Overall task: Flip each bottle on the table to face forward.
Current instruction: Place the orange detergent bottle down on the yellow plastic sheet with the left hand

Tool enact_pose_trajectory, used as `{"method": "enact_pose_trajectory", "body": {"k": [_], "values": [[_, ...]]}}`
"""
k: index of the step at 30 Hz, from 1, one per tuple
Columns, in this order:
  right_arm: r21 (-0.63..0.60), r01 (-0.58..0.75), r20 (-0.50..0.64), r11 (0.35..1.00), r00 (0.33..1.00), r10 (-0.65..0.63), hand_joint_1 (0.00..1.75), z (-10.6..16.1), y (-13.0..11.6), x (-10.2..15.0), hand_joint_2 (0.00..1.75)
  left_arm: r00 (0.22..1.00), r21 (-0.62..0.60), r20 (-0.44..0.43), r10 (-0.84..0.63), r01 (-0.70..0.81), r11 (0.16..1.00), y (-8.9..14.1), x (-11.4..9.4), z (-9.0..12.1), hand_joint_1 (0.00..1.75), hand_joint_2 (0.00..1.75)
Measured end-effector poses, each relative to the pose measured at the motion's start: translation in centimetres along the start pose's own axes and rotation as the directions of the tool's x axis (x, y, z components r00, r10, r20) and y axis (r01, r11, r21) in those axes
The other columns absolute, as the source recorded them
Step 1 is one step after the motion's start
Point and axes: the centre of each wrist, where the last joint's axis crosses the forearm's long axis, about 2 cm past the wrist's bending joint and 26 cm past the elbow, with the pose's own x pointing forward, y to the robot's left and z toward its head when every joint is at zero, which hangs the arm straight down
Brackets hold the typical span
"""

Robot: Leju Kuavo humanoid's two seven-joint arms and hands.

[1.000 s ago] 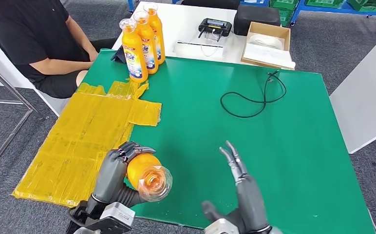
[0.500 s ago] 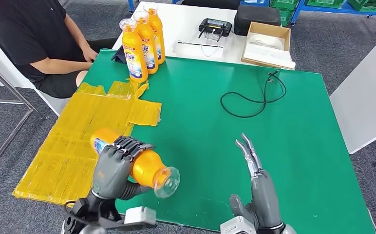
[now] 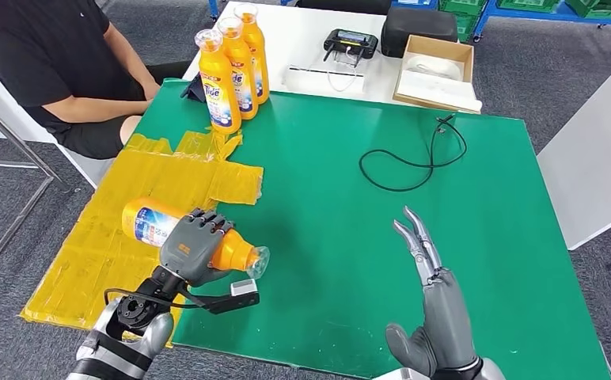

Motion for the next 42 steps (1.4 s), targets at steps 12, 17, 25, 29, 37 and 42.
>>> {"method": "enact_pose_trajectory", "body": {"k": [12, 17, 25, 29, 37, 42], "values": [[0.031, 0.001, -0.023, 1.000, 1.000, -0.001, 0.00, 1.8, -1.2, -1.2, 0.00, 0.997, -0.294, -0.058, -0.043, 0.024, 0.956, -2.7, -2.2, 0.1, 1.75, 1.75], [0.045, 0.005, -0.022, 0.999, 1.000, -0.004, 0.00, 1.6, -1.3, -1.4, 0.00, 0.997, -0.325, -0.044, -0.064, 0.046, 0.945, -2.8, -2.4, -0.8, 0.00, 1.75], [0.059, -0.001, -0.037, 0.998, 0.999, 0.003, 0.00, 2.1, -2.2, -2.6, 0.00, 0.996, -0.330, -0.009, -0.092, 0.084, 0.940, -3.2, -0.2, -2.9, 0.00, 1.75], [0.060, -0.012, -0.047, 0.998, 0.999, 0.015, 0.00, 2.0, -2.0, -2.6, 0.00, 0.995, -0.312, -0.001, -0.098, 0.093, 0.945, -3.3, 0.1, -2.9, 0.00, 1.75], [0.033, -0.023, -0.054, 0.999, 0.998, 0.024, 0.00, 2.0, -1.5, -2.4, 0.00, 0.998, -0.069, -0.002, 0.057, -0.057, 0.996, -0.5, 2.8, -3.4, 0.00, 1.75], [0.006, -0.012, -0.060, 1.000, 0.998, 0.013, 0.00, 1.9, -1.2, -2.1, 0.00, 0.976, 0.053, 0.004, 0.216, -0.216, 0.975, 2.1, 3.5, -3.5, 0.00, 1.75]]}}
